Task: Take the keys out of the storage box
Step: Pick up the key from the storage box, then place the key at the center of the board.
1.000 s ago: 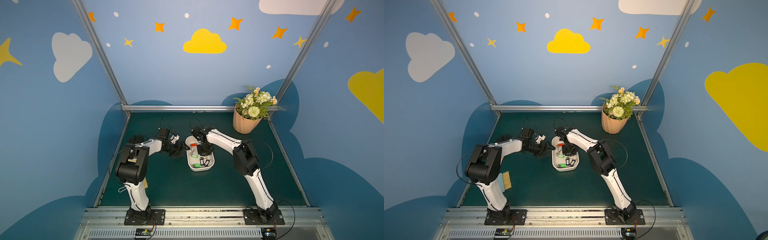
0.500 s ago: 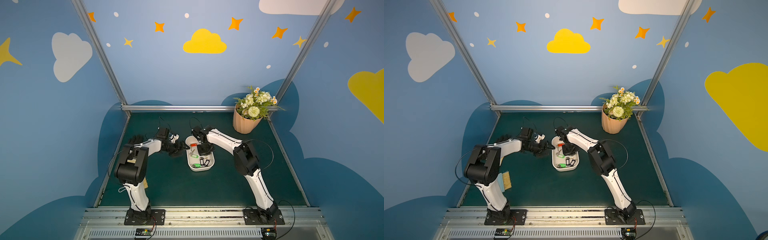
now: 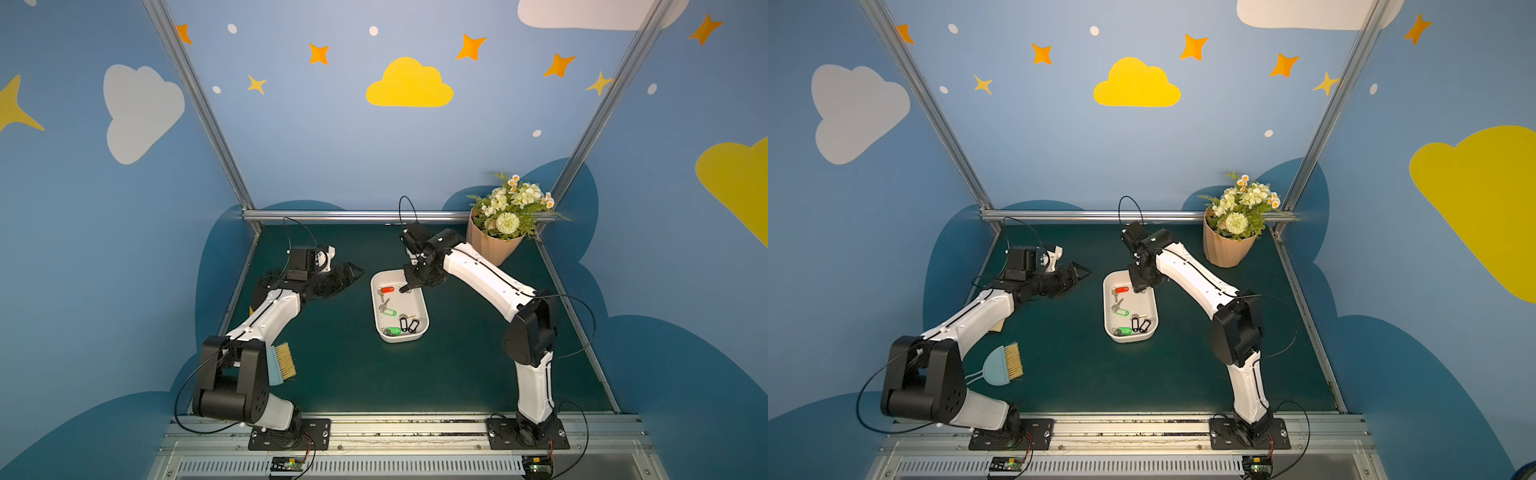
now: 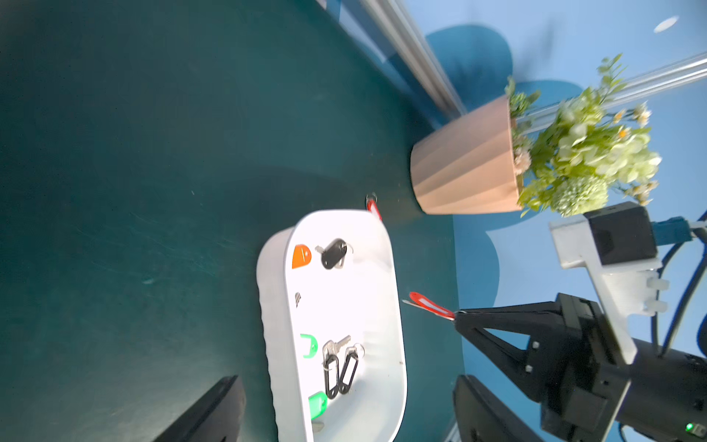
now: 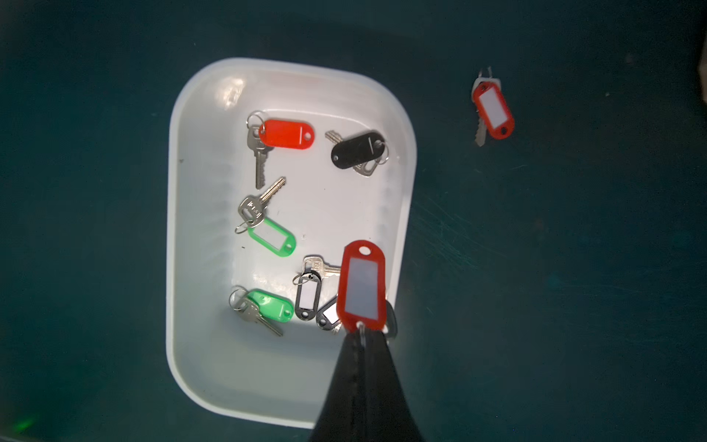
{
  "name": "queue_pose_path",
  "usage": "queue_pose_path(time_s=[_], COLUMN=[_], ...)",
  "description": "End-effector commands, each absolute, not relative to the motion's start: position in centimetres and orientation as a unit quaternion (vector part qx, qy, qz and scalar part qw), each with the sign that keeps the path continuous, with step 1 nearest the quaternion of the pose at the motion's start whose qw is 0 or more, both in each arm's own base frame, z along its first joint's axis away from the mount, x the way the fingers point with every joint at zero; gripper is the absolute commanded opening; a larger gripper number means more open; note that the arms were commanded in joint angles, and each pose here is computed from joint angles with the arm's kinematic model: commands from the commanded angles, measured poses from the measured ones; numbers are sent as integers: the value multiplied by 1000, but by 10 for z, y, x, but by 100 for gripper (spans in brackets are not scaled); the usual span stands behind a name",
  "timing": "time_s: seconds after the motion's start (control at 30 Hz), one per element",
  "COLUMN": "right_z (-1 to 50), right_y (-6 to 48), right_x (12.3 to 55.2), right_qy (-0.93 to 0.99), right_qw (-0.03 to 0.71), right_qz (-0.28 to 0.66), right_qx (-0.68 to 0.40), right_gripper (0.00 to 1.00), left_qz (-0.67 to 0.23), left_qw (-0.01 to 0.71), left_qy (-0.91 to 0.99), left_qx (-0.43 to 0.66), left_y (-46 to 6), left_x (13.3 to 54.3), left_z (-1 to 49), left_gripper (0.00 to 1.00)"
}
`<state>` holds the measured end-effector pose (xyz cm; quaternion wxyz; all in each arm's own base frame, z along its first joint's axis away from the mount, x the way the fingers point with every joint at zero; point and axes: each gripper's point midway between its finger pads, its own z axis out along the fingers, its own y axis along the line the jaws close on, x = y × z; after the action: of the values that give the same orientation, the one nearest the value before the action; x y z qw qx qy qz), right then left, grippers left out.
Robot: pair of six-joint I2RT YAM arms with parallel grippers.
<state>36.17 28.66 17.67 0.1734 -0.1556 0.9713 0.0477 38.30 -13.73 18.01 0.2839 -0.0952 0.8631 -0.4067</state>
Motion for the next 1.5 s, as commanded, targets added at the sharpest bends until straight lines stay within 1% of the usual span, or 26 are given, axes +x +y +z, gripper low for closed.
queue_pose_path(time_s=[0.0,0.1,0.23,0.5,0.73,0.9,1.23,1.47], right_z=[203,205,191,133,96,78,60,49], right_y=[259,236,209,169,161,160,155,160], right_x=[375,389,406,427,438,450,476,498], right_qy=[966,966,967,978,981,984,985,986], right_qw=[203,210,199,134,93,83,95,110], right_qz=[35,13,-21,-45,-46,-32,-39,-22], right_qx=[-156,-153,-159,-156,-166,-152,-138,-125], right_gripper=[0,0,0,0,0,0,0,0], left_qz=[-353,-323,-293,-246,-237,-228,-227,-227], left_qw=[336,372,407,428,430,432,431,426], left_qy=[867,863,856,855,854,853,853,856], left_qx=[-104,-113,-122,-158,-175,-184,-187,-186], left_y=[-115,-101,-86,-62,-56,-51,-50,-51], left_x=[382,374,363,335,322,318,320,325], left_z=[190,200,207,205,202,203,204,202], left_gripper=[95,99,100,100,100,100,100,100])
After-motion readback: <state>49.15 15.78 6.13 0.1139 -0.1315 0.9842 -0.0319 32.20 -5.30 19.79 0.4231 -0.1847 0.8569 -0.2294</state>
